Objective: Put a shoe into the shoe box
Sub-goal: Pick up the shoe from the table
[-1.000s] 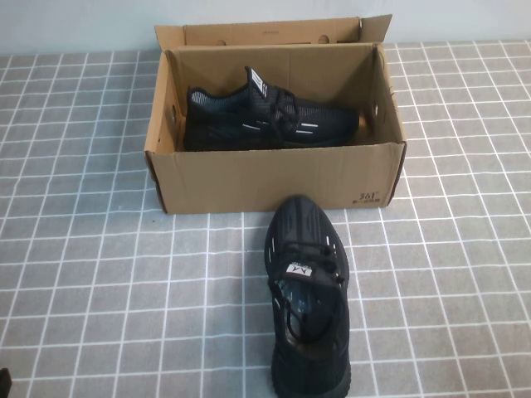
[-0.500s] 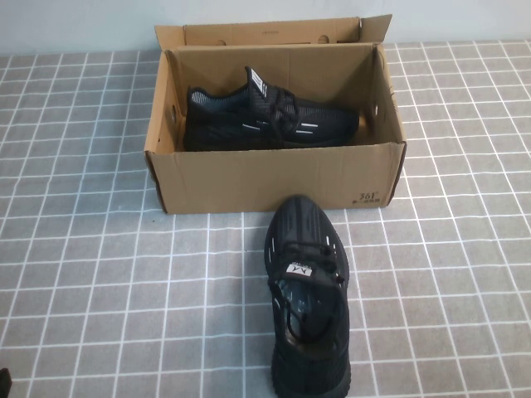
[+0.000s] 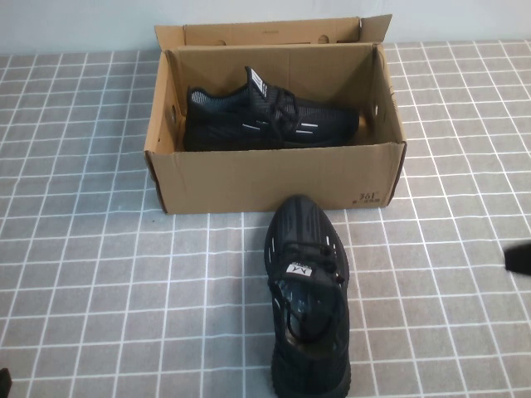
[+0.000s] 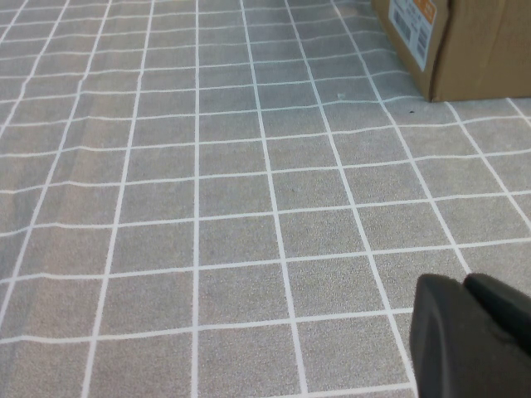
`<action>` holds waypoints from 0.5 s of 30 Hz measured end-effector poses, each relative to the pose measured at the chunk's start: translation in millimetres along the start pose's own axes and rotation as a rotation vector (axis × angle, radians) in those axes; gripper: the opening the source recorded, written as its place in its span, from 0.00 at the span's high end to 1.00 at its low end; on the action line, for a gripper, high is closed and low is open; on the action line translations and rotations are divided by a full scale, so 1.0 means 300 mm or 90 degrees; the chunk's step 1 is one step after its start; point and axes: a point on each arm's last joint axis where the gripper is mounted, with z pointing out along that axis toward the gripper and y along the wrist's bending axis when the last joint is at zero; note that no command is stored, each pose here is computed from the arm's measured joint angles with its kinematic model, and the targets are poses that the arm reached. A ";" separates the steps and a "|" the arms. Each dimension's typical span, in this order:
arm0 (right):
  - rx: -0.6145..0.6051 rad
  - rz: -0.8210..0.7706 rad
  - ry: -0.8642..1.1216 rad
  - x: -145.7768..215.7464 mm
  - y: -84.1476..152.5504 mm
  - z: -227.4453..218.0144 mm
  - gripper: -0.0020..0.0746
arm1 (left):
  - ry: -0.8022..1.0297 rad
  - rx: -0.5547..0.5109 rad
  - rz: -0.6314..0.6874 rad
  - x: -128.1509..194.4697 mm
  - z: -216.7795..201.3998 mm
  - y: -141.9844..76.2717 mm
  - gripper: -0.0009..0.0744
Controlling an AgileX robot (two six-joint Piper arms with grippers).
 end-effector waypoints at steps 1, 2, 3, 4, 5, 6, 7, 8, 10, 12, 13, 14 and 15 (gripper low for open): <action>-0.001 -0.017 0.009 -0.033 0.006 0.012 0.99 | 0.000 0.000 0.000 0.000 0.000 0.000 0.99; -0.002 -0.036 0.014 -0.064 0.016 0.020 0.99 | 0.000 0.000 0.000 0.000 0.000 0.000 0.99; -0.004 -0.057 0.025 -0.092 0.029 0.036 0.99 | 0.000 0.000 0.000 0.000 0.000 0.000 0.99; -0.008 -0.082 0.039 -0.116 0.048 0.054 0.99 | 0.000 0.000 0.000 0.000 0.000 0.000 0.99; -0.015 -0.103 0.057 -0.132 0.068 0.079 0.99 | 0.000 0.000 0.000 0.000 0.000 0.000 0.99; -0.020 -0.129 0.073 -0.149 0.096 0.101 0.99 | 0.000 0.000 0.000 0.000 0.000 0.000 0.99; -0.027 -0.161 0.092 -0.162 0.126 0.125 0.99 | 0.000 0.000 0.000 0.000 0.000 0.000 0.99; -0.032 -0.186 0.108 -0.169 0.154 0.144 0.99 | 0.000 0.000 0.000 0.000 0.000 0.000 0.99; -0.047 -0.258 0.153 -0.178 0.228 0.193 0.99 | 0.000 0.000 0.000 0.000 0.000 0.000 0.99; -0.061 -0.343 0.191 -0.179 0.301 0.231 0.99 | 0.000 0.000 0.000 0.000 0.000 0.000 0.99; -0.069 -0.388 0.212 -0.173 0.338 0.253 0.99 | 0.000 0.000 0.000 0.000 0.000 0.000 0.99; -0.078 -0.427 0.232 -0.161 0.371 0.275 0.99 | 0.000 0.000 0.000 0.000 0.000 0.000 0.99; -0.084 -0.467 0.248 -0.153 0.402 0.293 0.98 | 0.000 0.000 0.000 0.000 0.000 0.000 0.99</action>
